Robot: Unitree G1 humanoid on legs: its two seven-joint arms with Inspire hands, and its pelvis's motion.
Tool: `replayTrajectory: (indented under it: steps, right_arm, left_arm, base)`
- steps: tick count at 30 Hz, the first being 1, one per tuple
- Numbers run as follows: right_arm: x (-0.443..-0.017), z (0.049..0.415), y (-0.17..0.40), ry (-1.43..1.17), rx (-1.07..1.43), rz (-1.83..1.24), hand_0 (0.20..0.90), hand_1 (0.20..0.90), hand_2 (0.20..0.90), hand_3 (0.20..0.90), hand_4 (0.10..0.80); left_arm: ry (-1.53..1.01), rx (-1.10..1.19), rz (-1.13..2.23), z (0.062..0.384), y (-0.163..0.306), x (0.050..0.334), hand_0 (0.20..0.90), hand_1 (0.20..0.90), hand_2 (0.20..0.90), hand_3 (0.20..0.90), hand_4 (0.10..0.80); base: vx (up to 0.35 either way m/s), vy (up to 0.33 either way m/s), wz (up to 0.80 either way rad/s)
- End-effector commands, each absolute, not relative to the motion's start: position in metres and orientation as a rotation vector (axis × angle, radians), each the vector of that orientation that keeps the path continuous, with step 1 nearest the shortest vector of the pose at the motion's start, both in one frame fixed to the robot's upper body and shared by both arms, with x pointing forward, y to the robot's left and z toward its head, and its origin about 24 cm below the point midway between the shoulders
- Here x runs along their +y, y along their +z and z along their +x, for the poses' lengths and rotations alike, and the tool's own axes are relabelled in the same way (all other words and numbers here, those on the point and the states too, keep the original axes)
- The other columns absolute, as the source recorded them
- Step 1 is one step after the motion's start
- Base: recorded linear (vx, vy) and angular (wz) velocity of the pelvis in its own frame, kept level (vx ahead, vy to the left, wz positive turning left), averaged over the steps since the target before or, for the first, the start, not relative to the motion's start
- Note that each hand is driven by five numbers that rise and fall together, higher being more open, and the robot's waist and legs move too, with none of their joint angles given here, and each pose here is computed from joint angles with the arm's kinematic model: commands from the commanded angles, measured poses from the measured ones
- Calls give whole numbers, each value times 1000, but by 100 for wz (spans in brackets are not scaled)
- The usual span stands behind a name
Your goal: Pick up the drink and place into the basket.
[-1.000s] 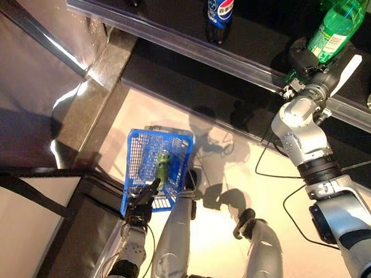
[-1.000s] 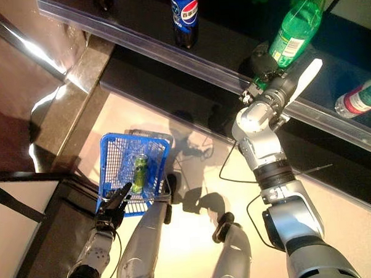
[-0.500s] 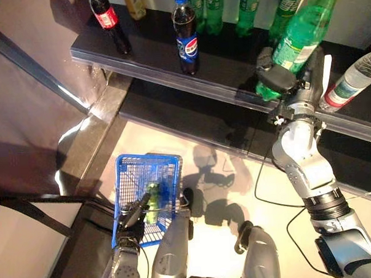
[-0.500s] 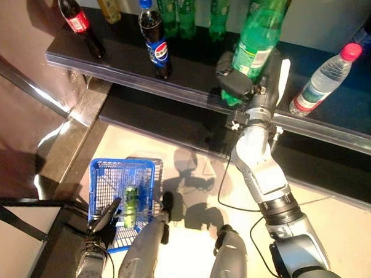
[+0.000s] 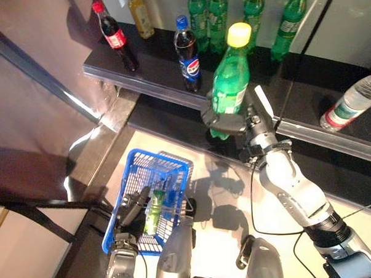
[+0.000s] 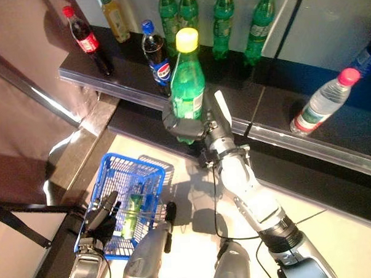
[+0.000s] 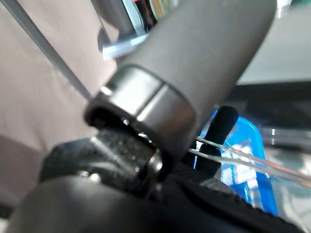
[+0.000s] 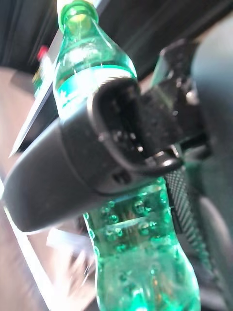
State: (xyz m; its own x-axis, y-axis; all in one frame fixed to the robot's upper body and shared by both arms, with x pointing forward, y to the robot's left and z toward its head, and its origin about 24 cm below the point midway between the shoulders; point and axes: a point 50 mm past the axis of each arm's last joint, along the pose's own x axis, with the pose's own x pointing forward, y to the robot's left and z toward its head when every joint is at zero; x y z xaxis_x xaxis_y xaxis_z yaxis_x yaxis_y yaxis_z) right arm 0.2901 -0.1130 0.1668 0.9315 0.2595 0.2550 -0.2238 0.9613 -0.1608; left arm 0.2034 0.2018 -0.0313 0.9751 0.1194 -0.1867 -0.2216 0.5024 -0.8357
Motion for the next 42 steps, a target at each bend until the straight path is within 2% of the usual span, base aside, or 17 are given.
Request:
replayTrajectory:
  steps: [1,5,11,19,27,34,42]
  right_arm:
    - [-78,268,228,422,-609,12,300,300,300,200,100]
    - [-65,267,225,436,-602,37,300,300,300,200,100]
    - [-52,268,227,403,-599,70,300,300,300,200,100]
    - [-38,273,219,354,-553,99,300,300,300,200,100]
    - [-12,282,190,358,-377,160,300,300,300,200,100]
    - [4,287,174,357,-278,208,300,300,300,200,100]
    - [16,290,145,392,-122,239,300,300,300,200,100]
  left_arm:
    - [-173,-393,-856,225,75,213,300,300,300,200,100]
    - [-329,-531,-805,224,118,204,300,300,300,200,100]
    - [-524,-641,-799,221,156,191,300,300,300,200,100]
    - [-784,-756,-808,211,185,173,300,300,300,200,100]
    - [-1111,-866,-760,203,216,147,300,300,300,200,100]
    - [-1192,-802,-794,207,222,132,300,300,300,200,100]
    - [-1205,-799,-799,208,219,135,300,300,300,200,100]
  base:
    - [-44,-60,21]
    - [-39,-90,33]
    - [-12,-66,27]
    - [9,-63,26]
    - [9,-43,17]
    - [23,-23,9]
    - [-8,0,4]
